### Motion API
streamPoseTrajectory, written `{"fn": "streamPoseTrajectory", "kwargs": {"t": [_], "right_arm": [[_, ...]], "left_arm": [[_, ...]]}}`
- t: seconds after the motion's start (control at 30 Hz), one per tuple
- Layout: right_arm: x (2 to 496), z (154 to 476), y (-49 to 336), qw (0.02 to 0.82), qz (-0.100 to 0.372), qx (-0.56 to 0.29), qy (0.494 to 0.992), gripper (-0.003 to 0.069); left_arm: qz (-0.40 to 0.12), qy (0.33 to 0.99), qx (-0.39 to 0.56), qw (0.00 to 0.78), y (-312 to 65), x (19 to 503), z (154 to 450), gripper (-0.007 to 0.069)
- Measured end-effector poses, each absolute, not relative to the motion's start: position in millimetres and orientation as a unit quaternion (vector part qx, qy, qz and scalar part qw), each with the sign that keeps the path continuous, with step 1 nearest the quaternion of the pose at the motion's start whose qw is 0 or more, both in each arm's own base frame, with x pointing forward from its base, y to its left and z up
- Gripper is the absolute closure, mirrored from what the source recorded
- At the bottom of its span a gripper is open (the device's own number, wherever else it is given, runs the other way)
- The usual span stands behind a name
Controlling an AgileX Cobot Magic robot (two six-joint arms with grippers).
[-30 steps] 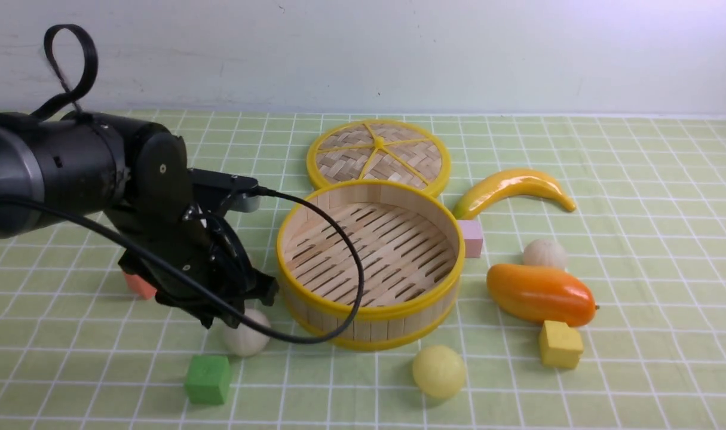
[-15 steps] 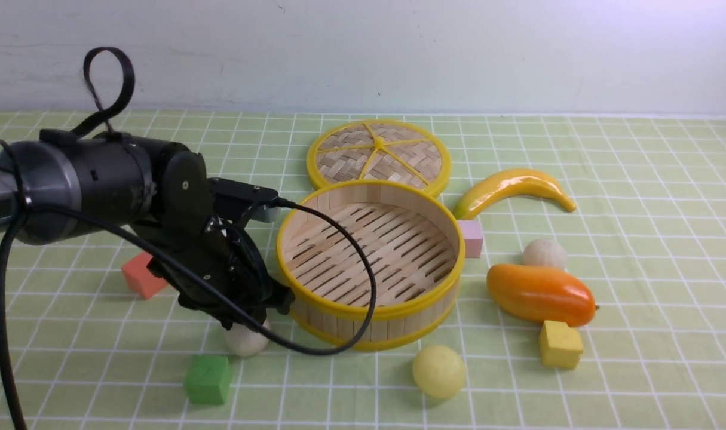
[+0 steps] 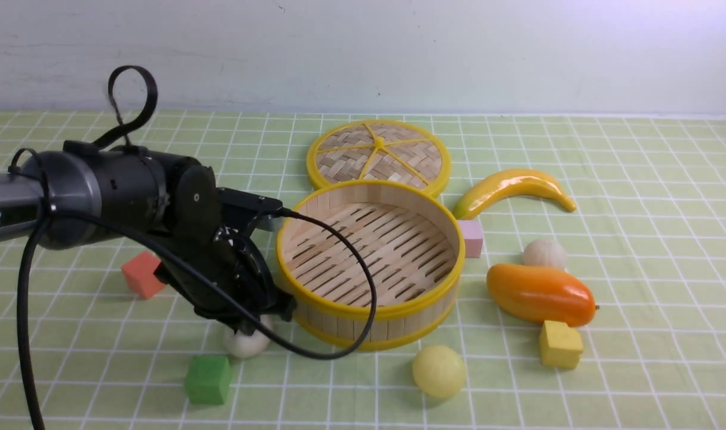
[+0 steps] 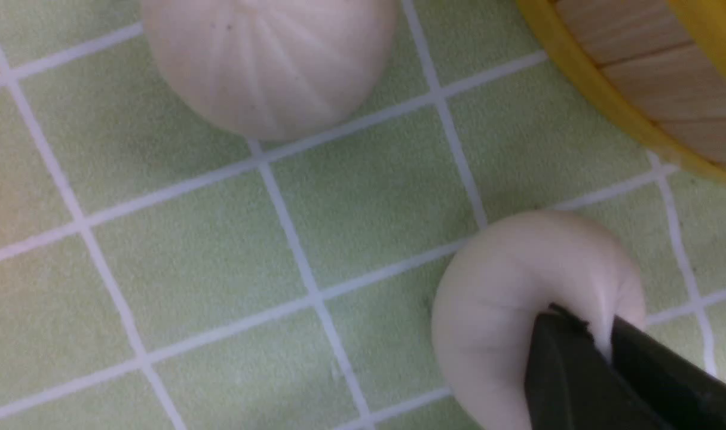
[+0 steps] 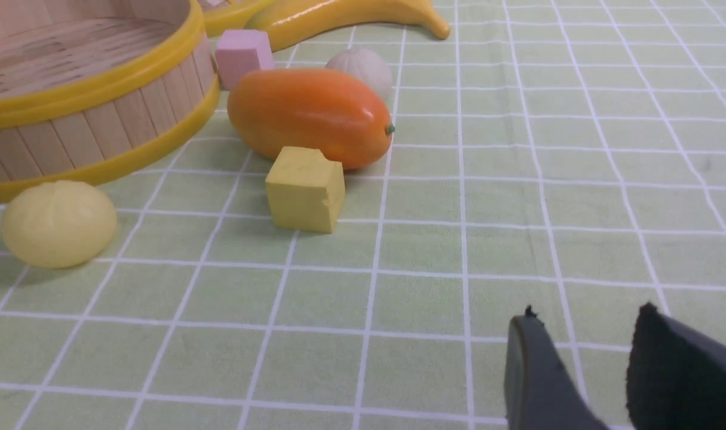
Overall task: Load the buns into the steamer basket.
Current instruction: Use the left arm to grab a steamed stuffed bun, then use the left arm to put the steamed stuffed bun into the steamer, then use the left arm to grab a steamed stuffed bun
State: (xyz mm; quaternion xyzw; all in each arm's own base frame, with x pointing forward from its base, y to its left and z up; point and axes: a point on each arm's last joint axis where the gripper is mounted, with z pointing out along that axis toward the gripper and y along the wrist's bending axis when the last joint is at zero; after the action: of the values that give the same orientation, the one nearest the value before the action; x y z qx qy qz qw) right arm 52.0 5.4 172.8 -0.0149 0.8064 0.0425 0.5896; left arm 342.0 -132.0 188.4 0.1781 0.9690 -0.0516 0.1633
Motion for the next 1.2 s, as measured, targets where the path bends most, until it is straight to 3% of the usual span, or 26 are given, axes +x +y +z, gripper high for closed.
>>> {"fn": "streamPoseTrajectory", "kwargs": {"t": [0.07, 0.23, 0.37, 0.47, 0.6, 0.73, 0.87, 0.93, 0.97, 1.07, 1.2], "right_arm": [[52, 173, 5, 0.59, 0.042, -0.015, 0.806, 0.042], [52, 173, 5, 0.59, 0.042, -0.015, 0.806, 0.042], [52, 173, 5, 0.59, 0.042, -0.015, 0.806, 0.042], [52, 173, 5, 0.59, 0.042, -0.015, 0.806, 0.042], [52, 173, 5, 0.59, 0.042, -0.015, 0.806, 0.042], [52, 173, 5, 0.59, 0.042, -0.015, 0.806, 0.042], [52, 173, 5, 0.59, 0.042, -0.015, 0.806, 0.042], [52, 173, 5, 0.59, 0.042, -0.015, 0.806, 0.042], [52, 173, 5, 0.59, 0.042, -0.015, 0.806, 0.042], [52, 173, 5, 0.59, 0.042, -0.015, 0.806, 0.042], [52, 173, 5, 0.59, 0.042, -0.015, 0.806, 0.042]], "left_arm": [[-0.052, 0.968, 0.179, 0.166, -131, 339, 195, 0.0634], [-0.073, 0.954, 0.183, 0.227, -133, 319, 251, 0.0634], [-0.107, 0.92, 0.225, 0.302, -159, 312, 287, 0.0634], [-0.114, 0.914, 0.239, 0.308, -177, 326, 285, 0.0634], [-0.111, 0.92, 0.242, 0.286, -192, 349, 260, 0.063], [-0.1, 0.934, 0.248, 0.236, -206, 374, 226, 0.0569], [-0.095, 0.943, 0.25, 0.199, -212, 384, 212, 0.0451], [-0.095, 0.944, 0.25, 0.195, -213, 386, 217, 0.0388], [-0.094, 0.946, 0.244, 0.19, -213, 387, 229, 0.0313], [-0.081, 0.95, 0.234, 0.188, -208, 382, 253, 0.0253], [-0.026, 0.948, 0.218, 0.23, -180, 373, 297, 0.0263]]}}
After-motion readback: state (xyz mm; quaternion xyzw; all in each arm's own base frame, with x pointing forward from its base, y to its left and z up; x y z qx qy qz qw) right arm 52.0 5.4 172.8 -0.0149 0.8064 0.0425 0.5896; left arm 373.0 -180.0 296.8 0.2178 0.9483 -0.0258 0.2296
